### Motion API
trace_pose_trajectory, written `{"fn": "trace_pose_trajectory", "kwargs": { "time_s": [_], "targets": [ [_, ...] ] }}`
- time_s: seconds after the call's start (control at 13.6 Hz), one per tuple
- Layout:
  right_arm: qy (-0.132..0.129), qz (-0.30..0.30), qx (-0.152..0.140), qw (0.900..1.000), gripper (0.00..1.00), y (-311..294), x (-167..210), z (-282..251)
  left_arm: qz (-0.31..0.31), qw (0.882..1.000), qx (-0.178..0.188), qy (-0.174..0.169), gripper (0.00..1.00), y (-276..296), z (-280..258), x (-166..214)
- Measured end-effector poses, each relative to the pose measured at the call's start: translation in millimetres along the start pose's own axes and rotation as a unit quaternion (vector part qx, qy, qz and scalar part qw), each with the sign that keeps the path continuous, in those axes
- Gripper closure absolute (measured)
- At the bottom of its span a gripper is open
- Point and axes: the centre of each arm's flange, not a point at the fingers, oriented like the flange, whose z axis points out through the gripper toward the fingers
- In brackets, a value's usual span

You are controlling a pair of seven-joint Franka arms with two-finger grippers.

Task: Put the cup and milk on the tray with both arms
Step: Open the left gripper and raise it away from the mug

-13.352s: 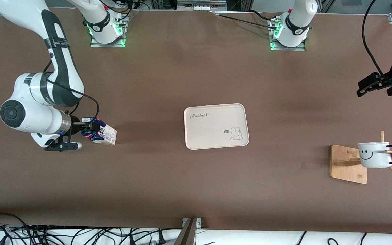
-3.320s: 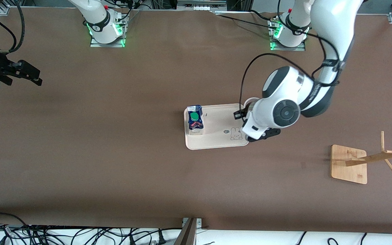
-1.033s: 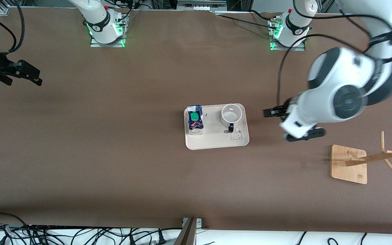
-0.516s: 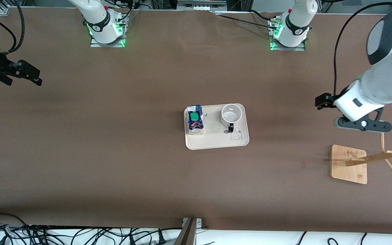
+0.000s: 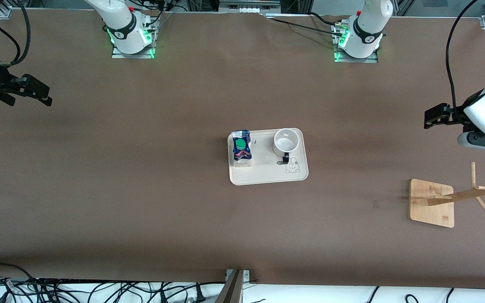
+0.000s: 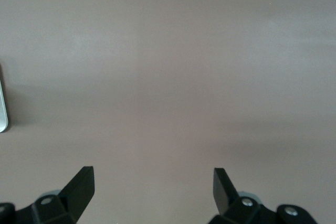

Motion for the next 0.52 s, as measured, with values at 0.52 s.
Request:
{"fn": "trace_pose_trajectory", "kwargs": {
  "time_s": [0.52],
  "targets": [
    [0.0,0.0,0.0,1.0,0.0,0,0,0,0.015,0.998,-0.022,0.062,0.0,-7,-14,-57]
  ]
}}
